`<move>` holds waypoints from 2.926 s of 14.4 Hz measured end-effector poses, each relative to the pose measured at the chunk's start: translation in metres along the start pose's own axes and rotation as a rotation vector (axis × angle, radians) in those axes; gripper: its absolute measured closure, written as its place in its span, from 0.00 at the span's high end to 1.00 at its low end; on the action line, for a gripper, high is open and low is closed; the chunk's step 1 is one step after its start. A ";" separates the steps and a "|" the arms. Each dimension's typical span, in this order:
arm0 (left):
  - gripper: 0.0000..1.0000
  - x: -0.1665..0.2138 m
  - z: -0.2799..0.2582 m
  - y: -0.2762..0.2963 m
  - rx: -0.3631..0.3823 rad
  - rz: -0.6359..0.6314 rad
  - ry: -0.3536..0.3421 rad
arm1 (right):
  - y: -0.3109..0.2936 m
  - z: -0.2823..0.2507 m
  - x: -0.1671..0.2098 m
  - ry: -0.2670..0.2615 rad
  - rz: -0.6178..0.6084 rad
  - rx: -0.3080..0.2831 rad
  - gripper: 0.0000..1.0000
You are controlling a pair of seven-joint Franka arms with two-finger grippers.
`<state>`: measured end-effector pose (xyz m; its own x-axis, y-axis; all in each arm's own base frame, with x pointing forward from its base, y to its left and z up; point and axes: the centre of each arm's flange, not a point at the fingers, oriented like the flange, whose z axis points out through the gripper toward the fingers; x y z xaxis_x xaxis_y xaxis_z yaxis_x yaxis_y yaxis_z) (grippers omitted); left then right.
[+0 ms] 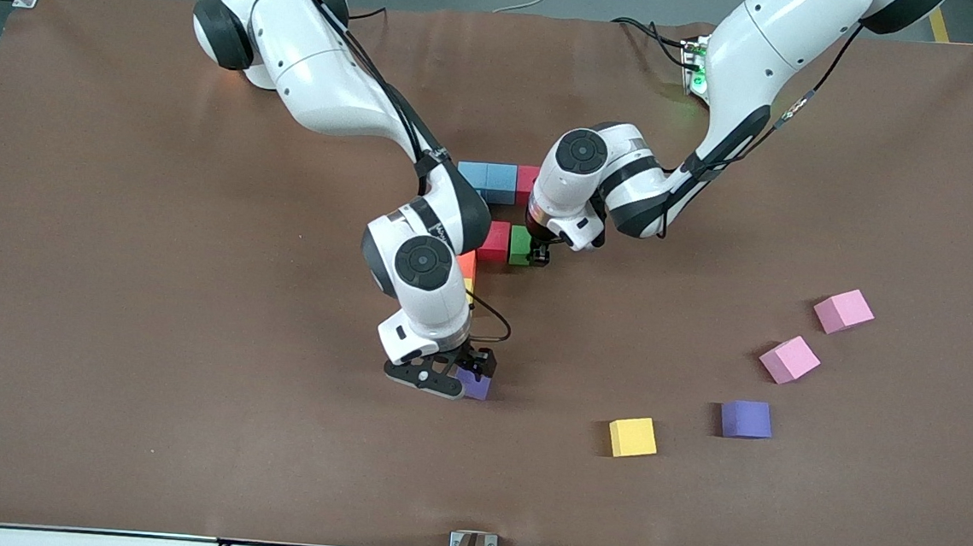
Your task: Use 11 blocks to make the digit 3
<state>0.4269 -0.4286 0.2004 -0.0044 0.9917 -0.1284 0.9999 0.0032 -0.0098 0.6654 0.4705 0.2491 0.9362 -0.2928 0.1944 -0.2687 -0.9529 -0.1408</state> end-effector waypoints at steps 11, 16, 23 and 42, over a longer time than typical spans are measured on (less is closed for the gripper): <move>0.93 -0.003 0.013 -0.009 -0.008 0.063 0.022 | -0.008 0.028 -0.017 0.024 0.042 -0.006 1.00; 1.00 -0.004 0.010 -0.002 -0.020 0.066 0.030 | -0.008 0.035 -0.020 0.029 0.040 -0.003 0.95; 1.00 -0.017 -0.051 0.000 -0.083 0.094 0.137 | -0.008 0.034 -0.019 0.033 0.069 -0.002 0.60; 1.00 0.097 -0.173 0.160 -0.082 0.504 0.287 | -0.016 -0.052 0.000 0.025 0.909 -0.045 0.59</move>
<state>0.5882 -0.3095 0.3580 0.4633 0.8684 0.1764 0.8754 -0.4795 0.0614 0.6576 0.4817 0.3018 0.3544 -0.9338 0.0480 -0.9099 -0.3563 -0.2127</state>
